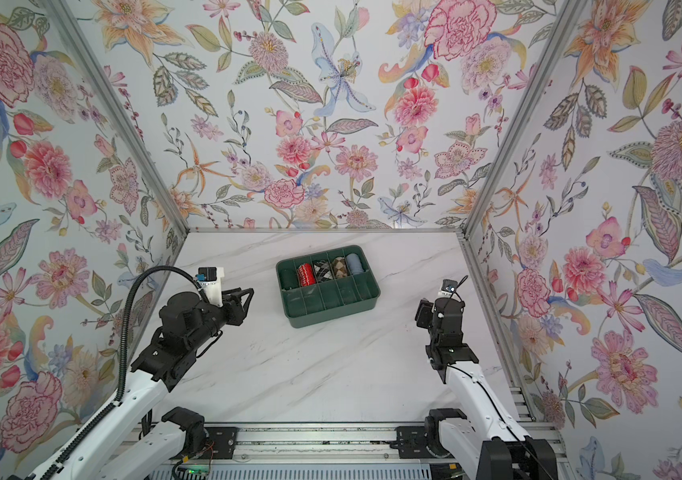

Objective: Roll the socks

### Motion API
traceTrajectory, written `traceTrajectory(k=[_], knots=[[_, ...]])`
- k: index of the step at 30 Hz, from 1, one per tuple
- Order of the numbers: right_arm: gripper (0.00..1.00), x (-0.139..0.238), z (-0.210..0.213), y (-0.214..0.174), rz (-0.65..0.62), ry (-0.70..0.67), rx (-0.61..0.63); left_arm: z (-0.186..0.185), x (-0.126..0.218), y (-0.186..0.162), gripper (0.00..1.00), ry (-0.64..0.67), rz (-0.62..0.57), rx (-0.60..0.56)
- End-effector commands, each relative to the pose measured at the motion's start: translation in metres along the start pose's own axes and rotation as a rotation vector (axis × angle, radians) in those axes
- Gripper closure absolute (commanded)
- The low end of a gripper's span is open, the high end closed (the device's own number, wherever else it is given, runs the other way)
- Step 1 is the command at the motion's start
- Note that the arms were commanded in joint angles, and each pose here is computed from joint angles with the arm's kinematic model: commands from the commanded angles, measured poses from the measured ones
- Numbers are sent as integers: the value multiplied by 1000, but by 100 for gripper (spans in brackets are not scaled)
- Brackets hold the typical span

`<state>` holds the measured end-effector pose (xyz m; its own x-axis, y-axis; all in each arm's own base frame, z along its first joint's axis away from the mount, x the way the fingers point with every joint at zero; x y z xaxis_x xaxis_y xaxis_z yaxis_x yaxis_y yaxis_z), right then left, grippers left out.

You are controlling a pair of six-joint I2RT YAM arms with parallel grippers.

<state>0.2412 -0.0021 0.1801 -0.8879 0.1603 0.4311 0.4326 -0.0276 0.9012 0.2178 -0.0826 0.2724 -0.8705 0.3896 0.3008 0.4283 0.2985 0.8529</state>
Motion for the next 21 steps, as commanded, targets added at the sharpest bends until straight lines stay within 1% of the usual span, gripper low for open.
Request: traceTrajectory(k=[1,2,5,6,10,13,18,19,21], knots=[[33,-7,-6,7,-174,-48,-34,10,-4,0,36,90,-39,-38],[33,-11,-8,3,-181,-60,-35,13,-6,-1,26,114,-42,-45],[33,-22,-15,-7,-171,-91,-45,20,-7,-1,5,199,-75,-54],[33,-24,-16,-9,-175,-95,-49,22,-6,-1,1,217,-88,-61],[34,-31,-17,-20,-217,-84,-67,28,-3,1,1,302,-150,-110],[34,-31,-13,-17,-256,-64,-8,34,-1,4,1,389,-189,-166],[34,-38,-11,-27,-305,-67,19,46,-2,1,1,526,-248,-280],[34,-39,-8,-27,-316,-61,40,49,-2,-1,1,546,-261,-305],[34,-43,0,-27,-281,-41,76,54,-3,-6,1,589,-299,-344]])
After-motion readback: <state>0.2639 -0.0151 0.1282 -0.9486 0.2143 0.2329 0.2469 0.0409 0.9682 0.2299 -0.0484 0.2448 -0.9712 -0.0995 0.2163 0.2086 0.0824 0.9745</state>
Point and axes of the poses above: each gripper's point midway between its finger pads, its own x axis back along the fingers, its own z axis along the line the jaws close on, y = z × x, the point moved 10 cm from there along x, back along the fingers, and after that the axes turned 7 degrees about x, right-handed, at the moved point
